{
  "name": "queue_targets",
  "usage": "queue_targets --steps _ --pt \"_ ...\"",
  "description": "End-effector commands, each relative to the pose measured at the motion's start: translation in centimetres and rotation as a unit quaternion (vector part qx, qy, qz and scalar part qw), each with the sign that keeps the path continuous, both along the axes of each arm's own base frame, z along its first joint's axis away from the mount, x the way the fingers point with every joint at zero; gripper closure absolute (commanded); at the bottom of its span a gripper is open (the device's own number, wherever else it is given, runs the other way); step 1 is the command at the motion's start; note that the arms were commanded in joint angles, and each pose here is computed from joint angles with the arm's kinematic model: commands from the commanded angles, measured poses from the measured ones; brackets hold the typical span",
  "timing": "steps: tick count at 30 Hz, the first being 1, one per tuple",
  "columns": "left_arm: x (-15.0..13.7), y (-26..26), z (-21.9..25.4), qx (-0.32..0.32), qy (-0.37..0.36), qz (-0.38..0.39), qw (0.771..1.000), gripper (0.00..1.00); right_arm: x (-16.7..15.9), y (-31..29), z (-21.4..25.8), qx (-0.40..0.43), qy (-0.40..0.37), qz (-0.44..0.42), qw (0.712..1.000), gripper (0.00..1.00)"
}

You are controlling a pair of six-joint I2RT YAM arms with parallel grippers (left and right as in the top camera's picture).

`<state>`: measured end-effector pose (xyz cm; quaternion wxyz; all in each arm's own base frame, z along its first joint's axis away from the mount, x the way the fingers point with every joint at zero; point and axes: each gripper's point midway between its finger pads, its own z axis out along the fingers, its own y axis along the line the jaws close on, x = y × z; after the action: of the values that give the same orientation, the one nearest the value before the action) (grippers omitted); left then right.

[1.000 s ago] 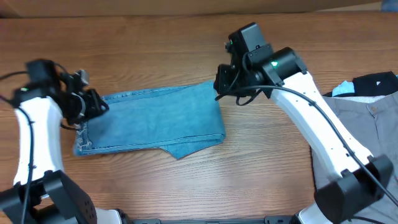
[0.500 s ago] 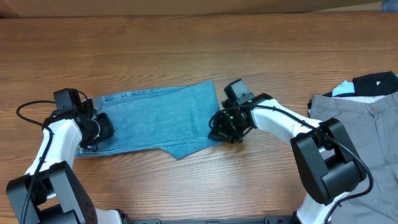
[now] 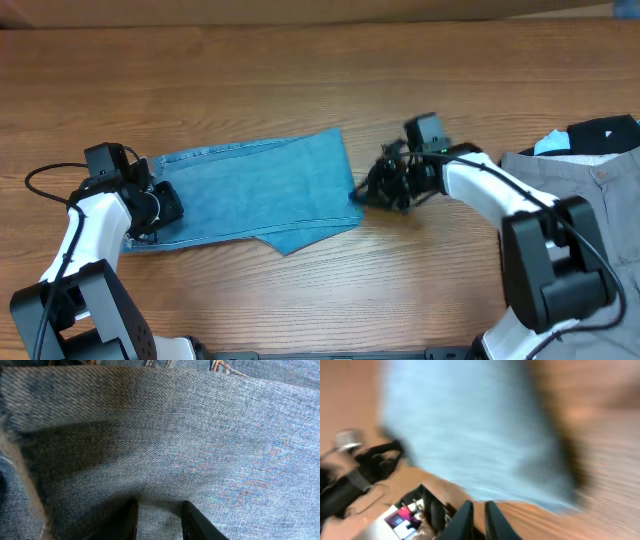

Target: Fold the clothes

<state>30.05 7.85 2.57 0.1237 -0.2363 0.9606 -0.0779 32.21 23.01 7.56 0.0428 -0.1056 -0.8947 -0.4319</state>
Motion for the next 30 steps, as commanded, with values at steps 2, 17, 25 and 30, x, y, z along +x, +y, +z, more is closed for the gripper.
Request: queue_targets --steps 2,17,25,30 --pt "-0.5 -0.5 -0.7 -0.033 0.002 0.011 0.999 0.75 2.3 3.7 7.7 0.075 -0.145 0.051 0.985 0.92" --pt "2.4 -4.8 1.4 -0.133 -0.081 -0.055 0.986 0.84 -1.9 14.9 -2.3 0.048 -0.083 0.101 0.99 0.94" --pt "2.1 -4.7 1.1 -0.122 -0.069 -0.053 0.989 0.82 -5.7 12.1 -11.8 -0.033 0.146 0.044 0.988 0.95" --pt "2.7 -6.7 2.2 -0.176 -0.096 -0.075 0.977 0.81 -5.6 11.7 -11.2 0.003 0.166 0.058 0.984 0.96"
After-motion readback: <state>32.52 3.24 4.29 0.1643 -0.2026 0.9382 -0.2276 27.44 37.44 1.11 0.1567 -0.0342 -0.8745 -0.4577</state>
